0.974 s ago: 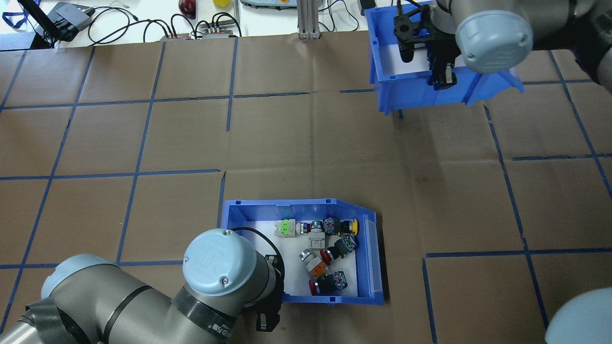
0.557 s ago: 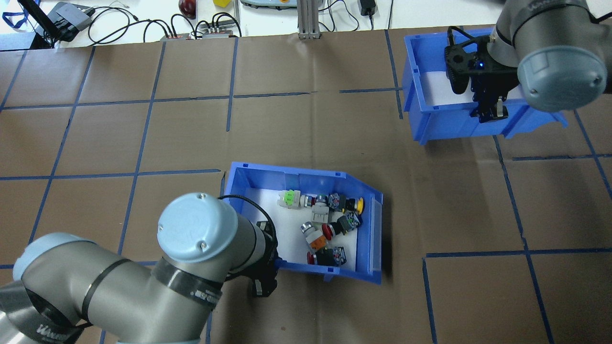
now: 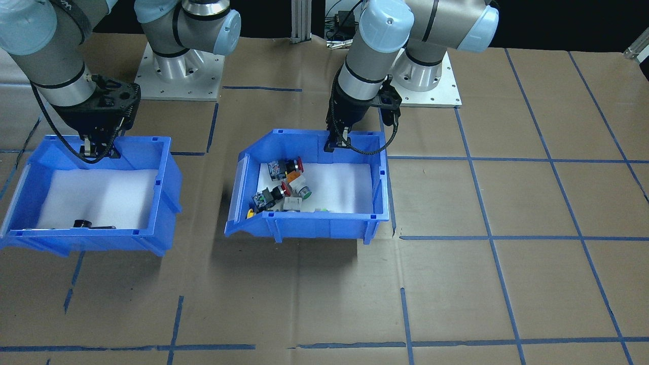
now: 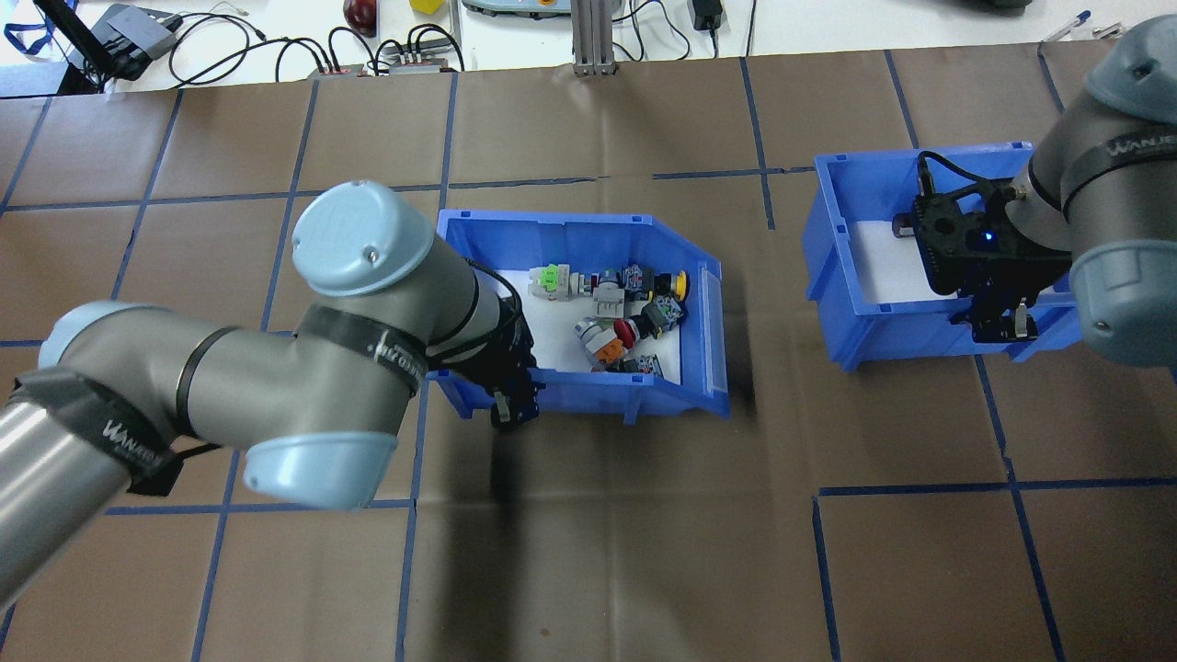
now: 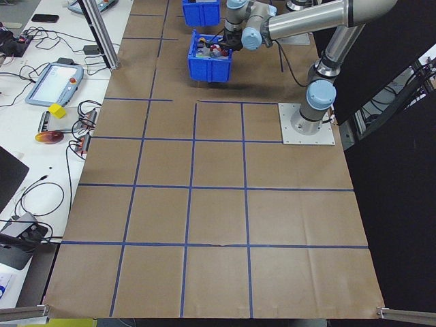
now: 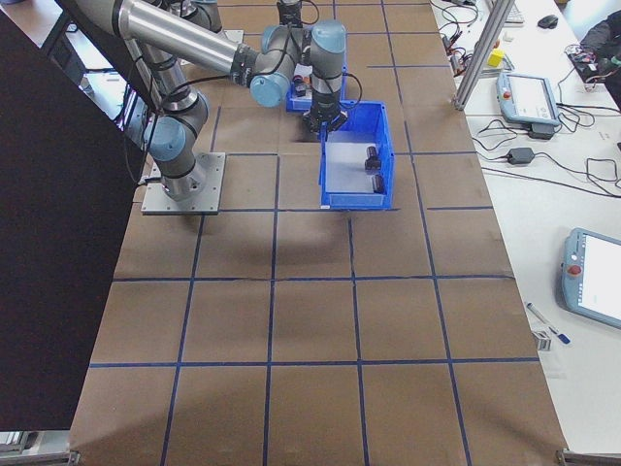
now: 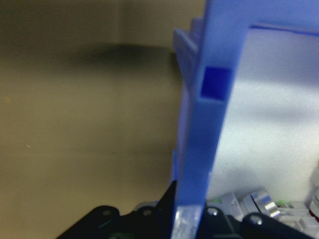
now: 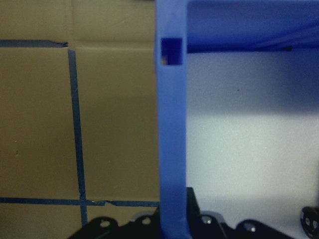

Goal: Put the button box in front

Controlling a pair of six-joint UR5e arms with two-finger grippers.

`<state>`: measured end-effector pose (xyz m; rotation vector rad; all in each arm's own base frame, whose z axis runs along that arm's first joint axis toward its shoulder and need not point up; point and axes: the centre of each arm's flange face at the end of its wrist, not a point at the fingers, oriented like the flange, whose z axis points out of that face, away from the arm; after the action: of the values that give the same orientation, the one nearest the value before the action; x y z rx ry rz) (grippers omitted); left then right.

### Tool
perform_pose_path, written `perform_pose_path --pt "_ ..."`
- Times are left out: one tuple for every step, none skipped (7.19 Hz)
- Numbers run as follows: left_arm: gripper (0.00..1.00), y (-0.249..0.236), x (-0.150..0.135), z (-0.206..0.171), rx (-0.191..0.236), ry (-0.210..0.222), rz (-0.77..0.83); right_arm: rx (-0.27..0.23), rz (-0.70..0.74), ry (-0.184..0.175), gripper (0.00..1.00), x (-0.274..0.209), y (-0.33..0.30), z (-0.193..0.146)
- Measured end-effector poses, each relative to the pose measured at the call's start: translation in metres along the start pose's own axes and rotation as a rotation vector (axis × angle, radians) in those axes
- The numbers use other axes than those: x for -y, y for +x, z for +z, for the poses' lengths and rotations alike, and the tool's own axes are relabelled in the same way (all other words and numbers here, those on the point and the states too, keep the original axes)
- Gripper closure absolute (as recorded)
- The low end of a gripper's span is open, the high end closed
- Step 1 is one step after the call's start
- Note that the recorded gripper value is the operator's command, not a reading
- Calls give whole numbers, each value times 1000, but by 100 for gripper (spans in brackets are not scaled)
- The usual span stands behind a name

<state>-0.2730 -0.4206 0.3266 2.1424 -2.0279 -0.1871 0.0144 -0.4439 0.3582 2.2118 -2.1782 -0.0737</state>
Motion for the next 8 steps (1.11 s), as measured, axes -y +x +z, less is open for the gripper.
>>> perform_pose_path --pt "100 37 -11 6 -2 -10 1 5 -2 2 93 -2 -8 4" --pt "100 73 -24 15 -4 -33 3 7 -2 3 93 -3 -11 6" --pt "100 104 -31 23 -11 -52 1 8 -3 3 93 -3 -12 7" --pt "100 133 -32 26 -27 -67 -9 8 -3 3 93 -3 -12 7" --pt "100 154 -30 24 -39 -91 -21 8 -3 3 93 -4 -12 7" --pt "100 164 -30 25 -40 -117 -26 7 -2 3 93 -3 -12 7" --pt "100 171 -30 28 -41 -135 -28 7 -2 3 93 -3 -13 7" --pt "100 173 -32 28 -39 -158 -26 7 -1 3 93 -3 -13 7"
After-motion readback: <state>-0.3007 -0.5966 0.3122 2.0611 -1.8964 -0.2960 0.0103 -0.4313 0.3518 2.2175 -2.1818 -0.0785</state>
